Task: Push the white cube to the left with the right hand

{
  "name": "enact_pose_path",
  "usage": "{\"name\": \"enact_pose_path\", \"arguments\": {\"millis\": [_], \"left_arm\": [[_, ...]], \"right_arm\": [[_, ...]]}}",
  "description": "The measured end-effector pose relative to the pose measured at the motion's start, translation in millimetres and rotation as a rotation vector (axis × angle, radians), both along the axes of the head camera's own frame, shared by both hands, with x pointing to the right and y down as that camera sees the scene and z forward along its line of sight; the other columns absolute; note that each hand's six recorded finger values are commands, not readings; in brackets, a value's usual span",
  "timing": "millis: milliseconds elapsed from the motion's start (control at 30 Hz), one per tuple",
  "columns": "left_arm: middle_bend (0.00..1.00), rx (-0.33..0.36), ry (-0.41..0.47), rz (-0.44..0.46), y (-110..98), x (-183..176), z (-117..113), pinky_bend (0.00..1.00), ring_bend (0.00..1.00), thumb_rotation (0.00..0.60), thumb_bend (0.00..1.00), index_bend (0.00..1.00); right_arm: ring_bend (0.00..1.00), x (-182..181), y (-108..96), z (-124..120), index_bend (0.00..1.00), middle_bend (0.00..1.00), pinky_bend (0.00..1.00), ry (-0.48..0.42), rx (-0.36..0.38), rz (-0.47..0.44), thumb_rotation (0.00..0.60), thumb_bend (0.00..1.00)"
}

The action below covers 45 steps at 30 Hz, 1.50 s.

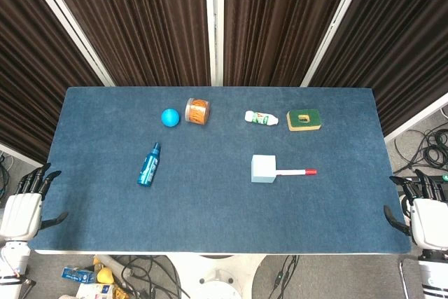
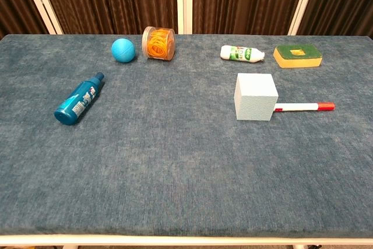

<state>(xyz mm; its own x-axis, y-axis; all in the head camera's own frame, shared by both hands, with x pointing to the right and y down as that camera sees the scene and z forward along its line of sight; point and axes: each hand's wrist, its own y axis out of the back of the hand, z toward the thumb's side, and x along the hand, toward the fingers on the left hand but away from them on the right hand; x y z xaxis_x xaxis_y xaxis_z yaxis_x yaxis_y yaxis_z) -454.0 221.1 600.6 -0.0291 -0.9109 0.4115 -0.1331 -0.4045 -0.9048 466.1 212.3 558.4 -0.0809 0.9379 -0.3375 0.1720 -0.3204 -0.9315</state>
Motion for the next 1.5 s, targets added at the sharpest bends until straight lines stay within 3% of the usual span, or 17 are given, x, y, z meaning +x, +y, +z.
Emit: {"name": "enact_pose_path", "arguments": {"millis": [500, 733, 900, 1100, 1267, 1500], "left_arm": [[0.16, -0.002, 0.008, -0.006, -0.1, 0.0, 0.9, 0.13, 0.10, 0.600, 0.14, 0.22], [0.16, 0.001, 0.012, -0.003, 0.2, 0.2, -0.2, 0.13, 0.10, 0.600, 0.14, 0.22], [0.16, 0.003, 0.010, 0.001, 0.3, 0.7, -2.3, 0.13, 0.10, 0.600, 0.14, 0.22], [0.16, 0.001, 0.009, -0.005, 2.3, -0.1, -3.0, 0.13, 0.10, 0.600, 0.14, 0.22], [0.16, -0.003, 0.009, -0.015, 3.3, -2.8, -2.1, 0.13, 0.10, 0.600, 0.14, 0.22], [0.16, -0.006, 0.009, -0.021, 4.9, -5.3, -0.8, 0.13, 0.10, 0.600, 0.14, 0.22]], "right_arm": [[0.05, -3.5, -4.6, 4.2, 0.25, 0.29, 0.10, 0.013, -0.012, -0.014, 0.600, 0.22], [0.05, -16.2, -28.1, 21.2, 0.25, 0.28, 0.11, 0.098, -0.065, -0.081, 0.600, 0.24], [0.05, -43.0, -57.1, 48.8, 0.25, 0.27, 0.12, 0.135, -0.132, -0.176, 0.600, 0.24], [0.05, -92.7, -86.4, 93.4, 0.27, 0.28, 0.12, 0.117, -0.207, -0.289, 0.600, 0.22], [0.05, -124.0, -94.6, 128.5, 0.31, 0.31, 0.13, 0.128, -0.252, -0.359, 0.600, 0.20], [0.07, -142.5, -91.4, 162.6, 0.36, 0.34, 0.13, 0.169, -0.278, -0.410, 0.600, 0.18]]}}
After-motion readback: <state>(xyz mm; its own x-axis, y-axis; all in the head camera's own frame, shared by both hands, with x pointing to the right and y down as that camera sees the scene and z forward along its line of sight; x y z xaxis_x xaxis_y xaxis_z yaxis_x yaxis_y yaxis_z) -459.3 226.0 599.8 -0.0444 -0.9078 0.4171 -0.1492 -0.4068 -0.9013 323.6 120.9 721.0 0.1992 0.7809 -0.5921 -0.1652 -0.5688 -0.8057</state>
